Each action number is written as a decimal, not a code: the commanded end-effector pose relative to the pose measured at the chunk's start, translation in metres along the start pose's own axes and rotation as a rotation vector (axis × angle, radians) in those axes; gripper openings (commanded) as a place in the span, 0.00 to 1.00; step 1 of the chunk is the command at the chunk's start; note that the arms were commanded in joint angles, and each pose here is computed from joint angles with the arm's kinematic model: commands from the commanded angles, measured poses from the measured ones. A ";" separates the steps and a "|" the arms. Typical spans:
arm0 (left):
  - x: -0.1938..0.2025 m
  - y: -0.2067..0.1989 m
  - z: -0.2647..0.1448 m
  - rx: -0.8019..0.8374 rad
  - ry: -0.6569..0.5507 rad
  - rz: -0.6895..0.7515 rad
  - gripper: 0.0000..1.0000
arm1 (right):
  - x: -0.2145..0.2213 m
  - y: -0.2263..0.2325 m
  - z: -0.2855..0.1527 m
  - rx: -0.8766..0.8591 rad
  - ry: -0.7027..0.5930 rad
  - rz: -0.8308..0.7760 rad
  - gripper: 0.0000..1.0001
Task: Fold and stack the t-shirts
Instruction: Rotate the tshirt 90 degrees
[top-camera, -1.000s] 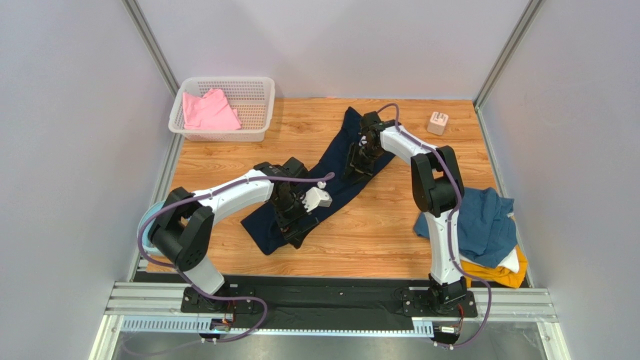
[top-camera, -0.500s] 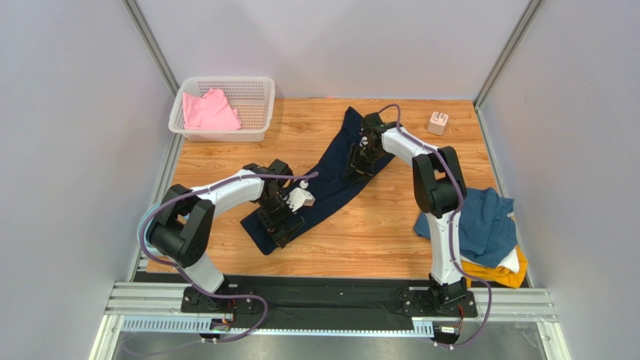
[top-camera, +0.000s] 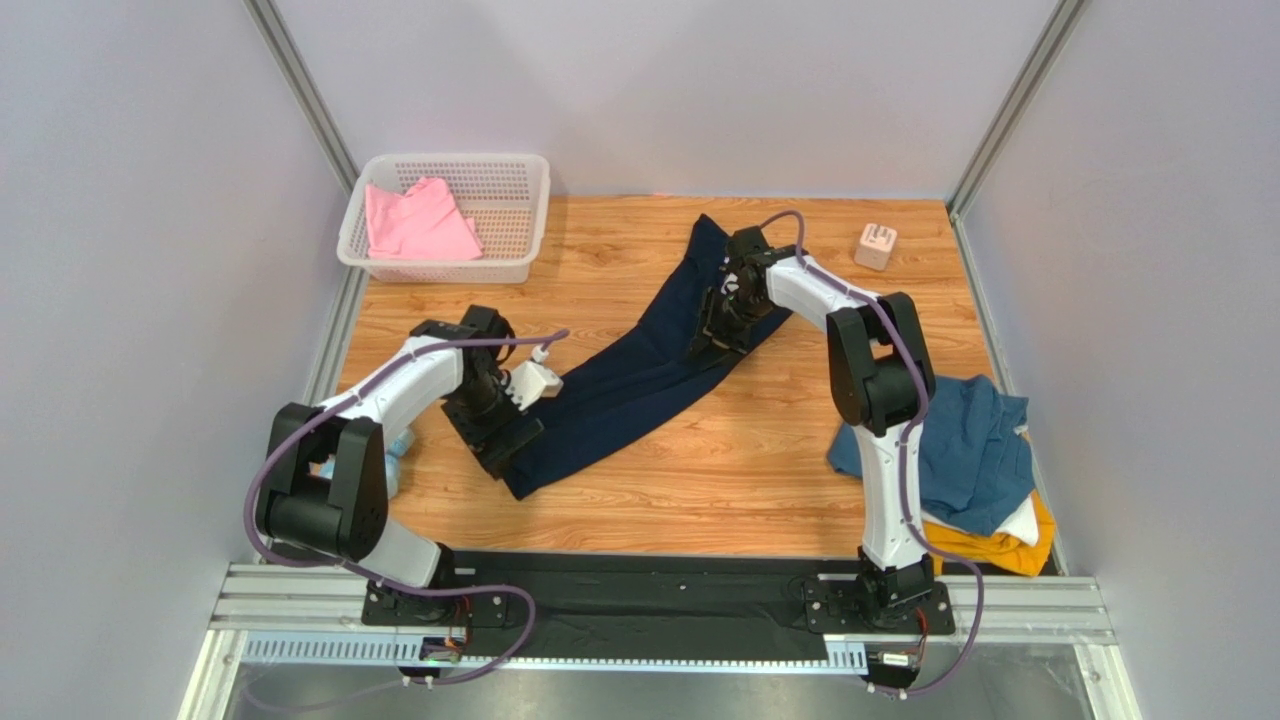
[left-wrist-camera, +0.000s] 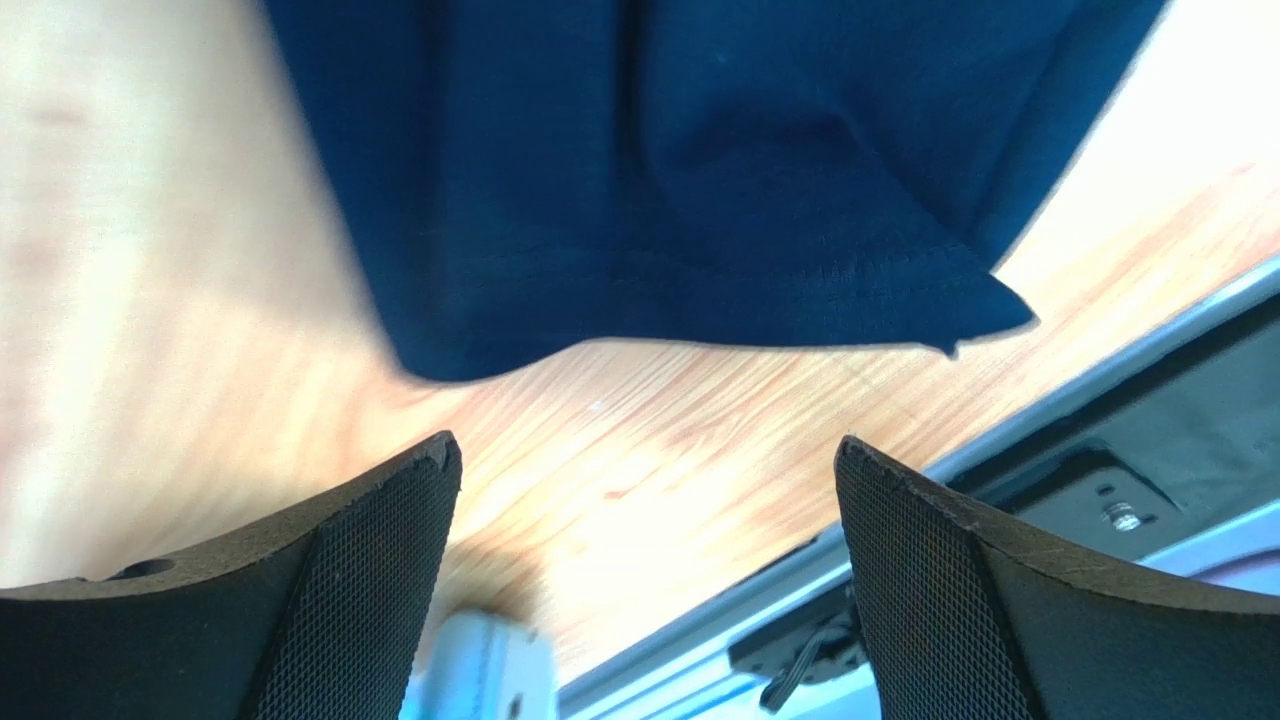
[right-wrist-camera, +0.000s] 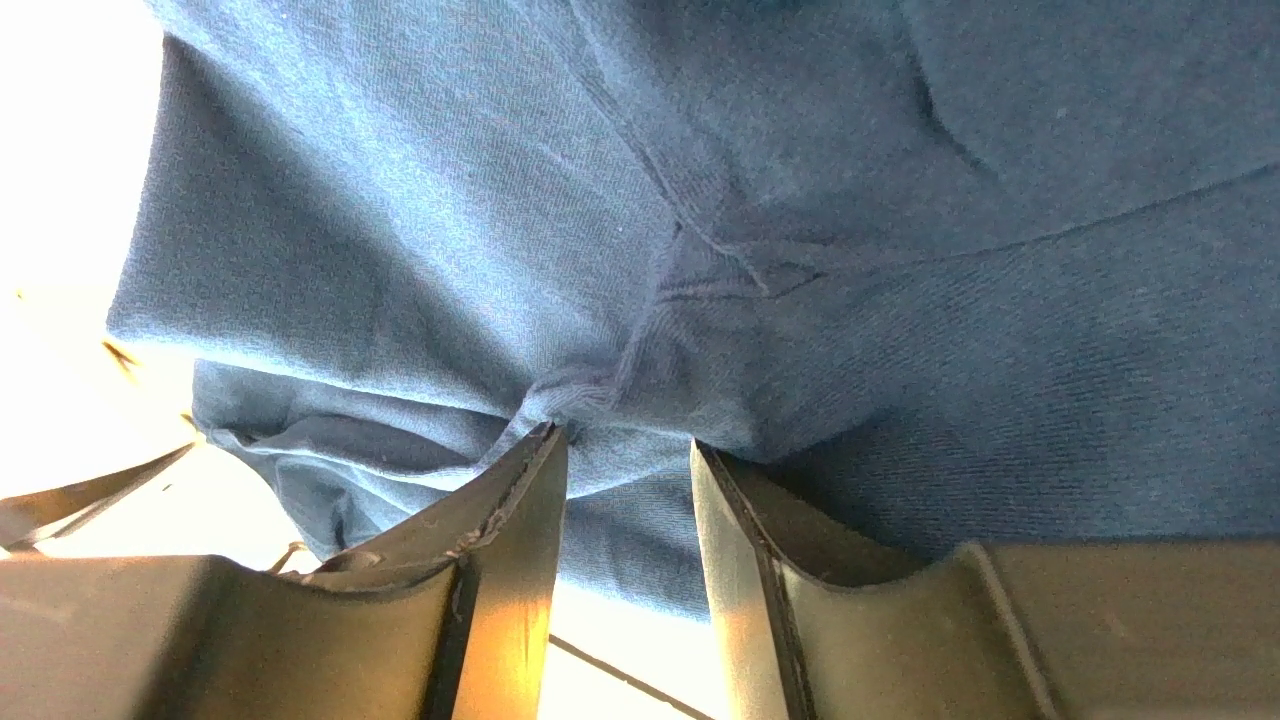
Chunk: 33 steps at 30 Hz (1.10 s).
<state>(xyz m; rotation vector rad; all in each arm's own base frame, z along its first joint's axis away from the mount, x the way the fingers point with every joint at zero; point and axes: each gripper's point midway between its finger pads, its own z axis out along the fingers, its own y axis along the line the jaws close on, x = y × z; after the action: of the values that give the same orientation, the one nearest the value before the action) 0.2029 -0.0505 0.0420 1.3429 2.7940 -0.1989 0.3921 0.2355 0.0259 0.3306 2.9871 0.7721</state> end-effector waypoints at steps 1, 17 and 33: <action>-0.036 0.006 -0.057 -0.028 -0.132 0.057 1.00 | -0.002 -0.044 0.014 0.130 -0.002 0.021 0.44; -0.091 -0.109 -0.022 0.367 -0.158 0.144 1.00 | -0.011 -0.025 -0.004 0.094 -0.029 0.008 0.44; -0.029 -0.088 -0.004 0.281 0.027 0.150 1.00 | -0.008 -0.030 -0.001 0.104 -0.021 0.008 0.44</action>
<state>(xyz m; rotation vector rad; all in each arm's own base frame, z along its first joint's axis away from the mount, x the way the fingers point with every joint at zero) 0.1559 -0.1465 0.0520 1.5463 2.7525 -0.6745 0.3931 0.2264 0.0271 0.3603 2.9990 0.7404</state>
